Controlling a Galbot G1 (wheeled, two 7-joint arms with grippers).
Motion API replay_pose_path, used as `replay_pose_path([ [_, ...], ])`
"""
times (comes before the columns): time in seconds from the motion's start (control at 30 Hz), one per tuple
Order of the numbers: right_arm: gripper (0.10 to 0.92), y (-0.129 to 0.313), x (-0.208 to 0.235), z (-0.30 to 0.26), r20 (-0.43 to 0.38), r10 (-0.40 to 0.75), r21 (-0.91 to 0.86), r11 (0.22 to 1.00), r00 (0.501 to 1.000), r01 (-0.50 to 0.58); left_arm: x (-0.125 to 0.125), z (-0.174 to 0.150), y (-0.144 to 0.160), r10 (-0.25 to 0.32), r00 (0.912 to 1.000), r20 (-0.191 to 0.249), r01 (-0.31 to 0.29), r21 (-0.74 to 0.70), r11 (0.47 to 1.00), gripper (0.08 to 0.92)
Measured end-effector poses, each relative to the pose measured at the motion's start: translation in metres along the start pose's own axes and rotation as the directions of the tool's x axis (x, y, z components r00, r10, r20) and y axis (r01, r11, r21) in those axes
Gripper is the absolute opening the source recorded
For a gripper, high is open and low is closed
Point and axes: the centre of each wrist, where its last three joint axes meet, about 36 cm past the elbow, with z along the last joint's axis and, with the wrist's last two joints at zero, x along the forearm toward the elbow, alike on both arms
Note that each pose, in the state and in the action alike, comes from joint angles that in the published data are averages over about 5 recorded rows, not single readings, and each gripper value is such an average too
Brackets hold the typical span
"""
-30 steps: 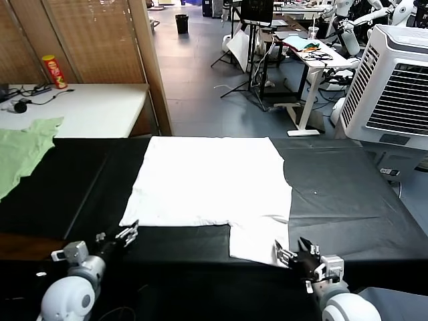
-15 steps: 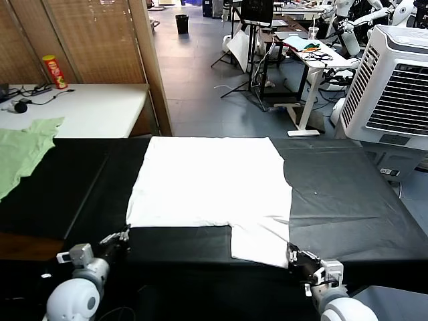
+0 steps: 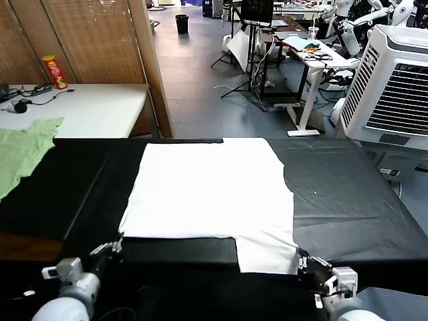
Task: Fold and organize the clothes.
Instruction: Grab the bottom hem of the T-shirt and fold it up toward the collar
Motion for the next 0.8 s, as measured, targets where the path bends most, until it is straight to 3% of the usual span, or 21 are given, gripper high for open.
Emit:
replay_pose_path([
  [0.23,0.121,-0.022,-0.057,-0.01,0.107,-0.007,-0.002,1.0,0.994,0.007,0.001,-0.014,-0.013,-0.003,0.9971,0.076,0.002,0.017,1.0,0.128],
  [0.5,0.121,-0.038,-0.127,-0.023,0.155,-0.021,0.017,1.0,0.988,0.018,-0.033,-0.029,-0.023,-0.029,0.9813,0.19,0.023,0.035,0.999,0.128],
  [0.8,0.121,-0.044,-0.19,-0.033,0.156,-0.044,0.052,0.998,0.987,0.036,-0.083,-0.037,-0.024,-0.03,0.9731,0.228,0.029,0.008,1.0,0.128],
])
